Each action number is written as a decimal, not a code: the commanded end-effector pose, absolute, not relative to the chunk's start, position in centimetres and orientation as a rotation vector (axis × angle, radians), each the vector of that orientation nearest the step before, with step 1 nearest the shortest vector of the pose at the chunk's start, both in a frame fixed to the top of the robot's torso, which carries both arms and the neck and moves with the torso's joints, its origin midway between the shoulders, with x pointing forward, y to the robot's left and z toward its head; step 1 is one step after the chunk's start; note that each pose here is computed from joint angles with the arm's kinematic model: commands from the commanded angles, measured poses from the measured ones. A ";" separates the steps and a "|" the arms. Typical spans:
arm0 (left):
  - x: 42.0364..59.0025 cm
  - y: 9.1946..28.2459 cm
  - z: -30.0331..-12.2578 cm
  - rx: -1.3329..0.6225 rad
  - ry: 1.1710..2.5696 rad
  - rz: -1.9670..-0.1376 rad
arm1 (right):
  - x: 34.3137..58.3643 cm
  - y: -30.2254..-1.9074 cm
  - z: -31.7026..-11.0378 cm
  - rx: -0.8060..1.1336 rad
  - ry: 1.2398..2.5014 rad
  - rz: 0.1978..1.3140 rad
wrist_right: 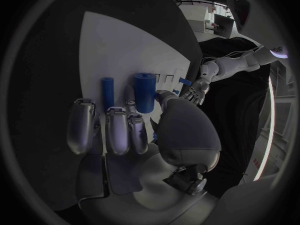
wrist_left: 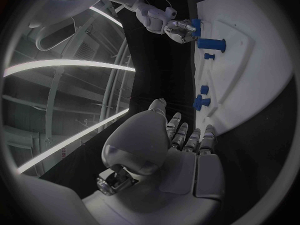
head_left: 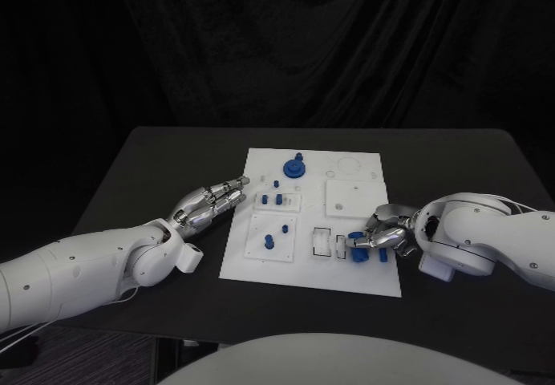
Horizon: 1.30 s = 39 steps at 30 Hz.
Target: Assemble the parts on the task board
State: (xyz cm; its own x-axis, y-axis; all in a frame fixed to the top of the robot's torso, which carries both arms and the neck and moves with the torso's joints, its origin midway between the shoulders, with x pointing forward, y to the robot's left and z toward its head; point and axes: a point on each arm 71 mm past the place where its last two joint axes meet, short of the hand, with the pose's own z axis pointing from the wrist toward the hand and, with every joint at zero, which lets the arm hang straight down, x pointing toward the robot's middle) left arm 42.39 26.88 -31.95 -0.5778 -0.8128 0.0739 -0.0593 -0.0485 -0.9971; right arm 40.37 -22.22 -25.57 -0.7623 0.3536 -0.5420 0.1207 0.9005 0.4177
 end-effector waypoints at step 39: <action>42.0 26.6 -32.1 -0.922 1.609 -1.750 | 41.1 -18.2 -24.8 0.522 2.492 0.608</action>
